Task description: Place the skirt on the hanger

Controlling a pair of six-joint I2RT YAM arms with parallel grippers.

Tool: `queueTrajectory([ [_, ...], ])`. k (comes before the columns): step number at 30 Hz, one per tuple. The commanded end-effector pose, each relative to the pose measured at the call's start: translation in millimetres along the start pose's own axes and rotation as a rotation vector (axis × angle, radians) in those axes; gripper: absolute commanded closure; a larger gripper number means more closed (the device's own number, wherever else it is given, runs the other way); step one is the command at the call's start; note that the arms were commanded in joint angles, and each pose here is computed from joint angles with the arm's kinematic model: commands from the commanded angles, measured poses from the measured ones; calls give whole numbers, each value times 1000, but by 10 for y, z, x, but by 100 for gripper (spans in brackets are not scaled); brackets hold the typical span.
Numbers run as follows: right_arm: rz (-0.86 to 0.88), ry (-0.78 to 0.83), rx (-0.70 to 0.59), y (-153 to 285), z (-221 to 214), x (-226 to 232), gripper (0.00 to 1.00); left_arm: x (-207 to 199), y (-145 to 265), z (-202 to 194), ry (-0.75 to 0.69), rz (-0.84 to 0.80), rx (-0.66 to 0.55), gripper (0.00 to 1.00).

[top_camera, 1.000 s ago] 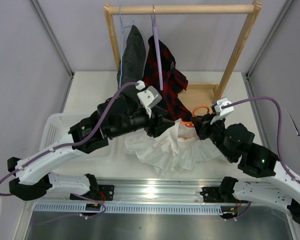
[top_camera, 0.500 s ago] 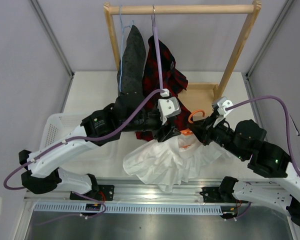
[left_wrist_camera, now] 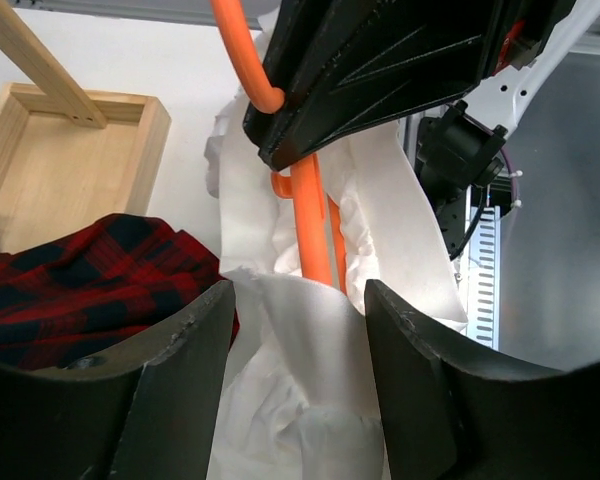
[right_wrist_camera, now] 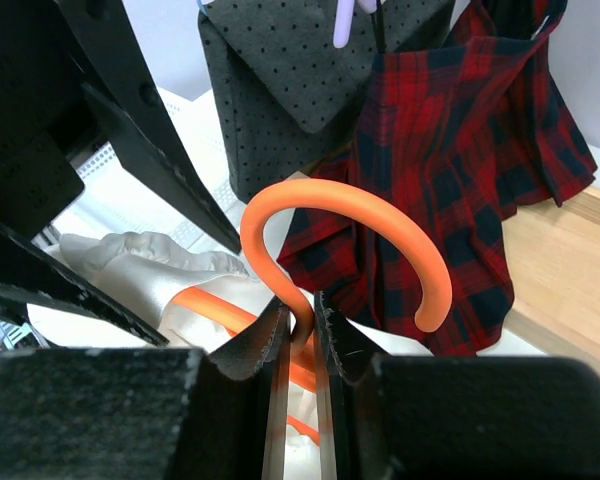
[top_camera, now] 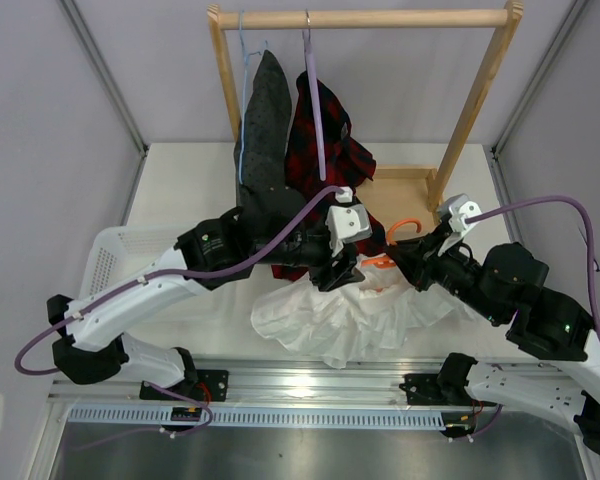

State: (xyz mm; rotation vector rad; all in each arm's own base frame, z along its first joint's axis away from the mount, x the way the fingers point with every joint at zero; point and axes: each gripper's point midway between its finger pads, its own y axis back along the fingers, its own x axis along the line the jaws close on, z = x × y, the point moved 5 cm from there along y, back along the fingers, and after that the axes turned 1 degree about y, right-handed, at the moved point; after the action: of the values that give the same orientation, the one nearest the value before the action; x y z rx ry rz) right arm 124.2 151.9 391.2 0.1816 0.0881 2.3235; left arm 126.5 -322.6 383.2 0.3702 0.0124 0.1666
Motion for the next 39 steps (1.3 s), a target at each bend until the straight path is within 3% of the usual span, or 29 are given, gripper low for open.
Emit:
queueTrajectory([
  [1, -2, -23, -139, 122, 370, -13, 100, -81, -79, 55, -3, -48, -27, 40],
  [3, 6, -24, -137, 112, 368, 0, 100, -96, -126, 71, 2, -60, -38, 42],
  [6, 6, -27, -137, 114, 364, 0, 100, -107, -188, 84, 5, -55, -41, 55],
  [8, -1, -28, -141, 127, 372, -12, 100, -84, -227, 106, 11, -39, -51, 77],
  [11, -15, -36, -138, 140, 360, -31, 100, -78, -260, 150, 27, -30, -82, 100],
  [15, -100, -61, -137, 161, 340, -137, 99, -66, -263, 253, 80, -4, -147, 100],
  [17, -131, -72, -138, 187, 334, -179, 80, -64, -251, 310, 102, 8, -193, 100],
  [18, -149, -81, -142, 208, 338, -204, 57, -55, -253, 318, 143, 27, -206, 100],
  [19, -203, -111, -158, 252, 361, -271, 48, 7, -254, 332, 159, 78, -214, 100],
  [21, -245, -130, -169, 314, 371, -333, 30, 77, -272, 337, 207, 141, -217, 100],
  [24, -338, -172, -202, 430, 408, -461, 16, 135, -278, 356, 245, 191, -231, 100],
  [28, -429, -223, -254, 575, 443, -593, 4, 242, -293, 382, 278, 274, -234, 100],
  [39, -581, -358, -350, 939, 573, -815, 4, 512, -177, 763, 418, 559, -340, 100],
])
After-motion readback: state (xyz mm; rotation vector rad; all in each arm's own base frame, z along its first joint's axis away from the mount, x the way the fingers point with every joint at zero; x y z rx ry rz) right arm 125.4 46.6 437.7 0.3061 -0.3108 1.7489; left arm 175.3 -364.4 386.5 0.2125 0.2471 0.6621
